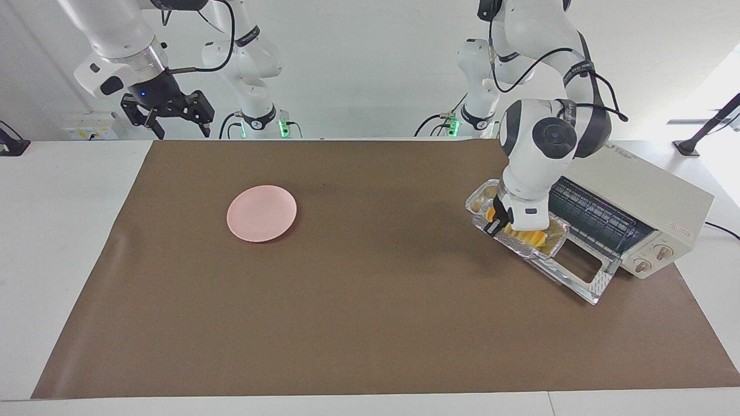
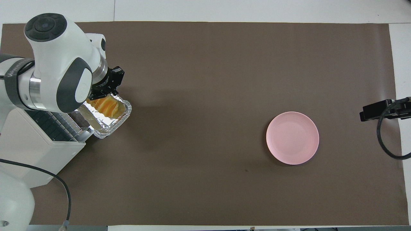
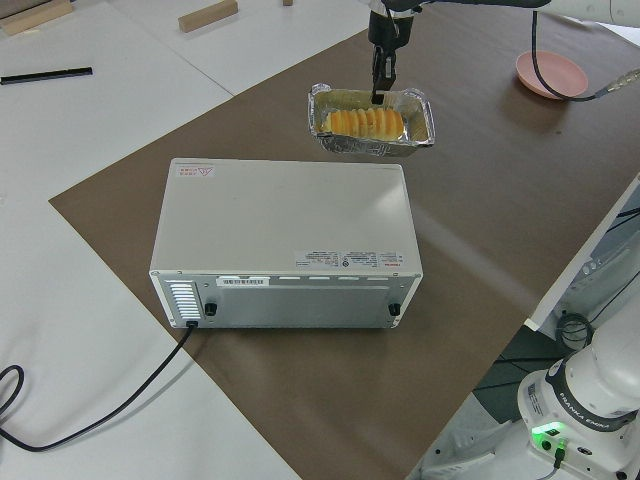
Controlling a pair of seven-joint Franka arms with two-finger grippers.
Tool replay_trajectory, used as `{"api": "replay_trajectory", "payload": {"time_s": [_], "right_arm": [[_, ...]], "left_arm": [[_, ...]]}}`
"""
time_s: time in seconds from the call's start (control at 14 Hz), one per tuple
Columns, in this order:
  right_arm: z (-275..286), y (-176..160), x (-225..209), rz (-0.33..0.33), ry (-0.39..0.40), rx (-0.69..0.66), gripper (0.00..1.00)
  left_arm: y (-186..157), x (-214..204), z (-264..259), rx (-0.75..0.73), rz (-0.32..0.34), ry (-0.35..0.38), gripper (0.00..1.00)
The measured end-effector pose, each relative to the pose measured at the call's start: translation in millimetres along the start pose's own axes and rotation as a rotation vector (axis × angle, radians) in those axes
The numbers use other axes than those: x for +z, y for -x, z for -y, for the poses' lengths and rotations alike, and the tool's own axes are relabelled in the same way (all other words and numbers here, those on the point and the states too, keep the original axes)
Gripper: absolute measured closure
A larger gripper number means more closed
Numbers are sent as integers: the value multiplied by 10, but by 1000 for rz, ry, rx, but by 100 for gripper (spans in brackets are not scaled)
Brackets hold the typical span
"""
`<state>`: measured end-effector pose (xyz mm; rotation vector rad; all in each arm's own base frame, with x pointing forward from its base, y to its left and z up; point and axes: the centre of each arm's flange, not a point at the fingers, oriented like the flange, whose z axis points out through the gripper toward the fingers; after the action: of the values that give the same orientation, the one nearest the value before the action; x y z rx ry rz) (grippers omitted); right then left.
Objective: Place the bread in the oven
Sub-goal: 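Carry the foil tray with the left gripper into the open oven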
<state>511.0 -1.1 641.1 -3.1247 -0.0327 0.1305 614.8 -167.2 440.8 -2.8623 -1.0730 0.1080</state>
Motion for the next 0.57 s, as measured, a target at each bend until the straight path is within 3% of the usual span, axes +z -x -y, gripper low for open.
{"api": "replay_trajectory", "payload": {"time_s": [0.57], "right_arm": [[8, 10, -10, 0, 0, -1, 0]], "left_arm": [[-1030, 90, 792, 0, -10, 13, 98]]}}
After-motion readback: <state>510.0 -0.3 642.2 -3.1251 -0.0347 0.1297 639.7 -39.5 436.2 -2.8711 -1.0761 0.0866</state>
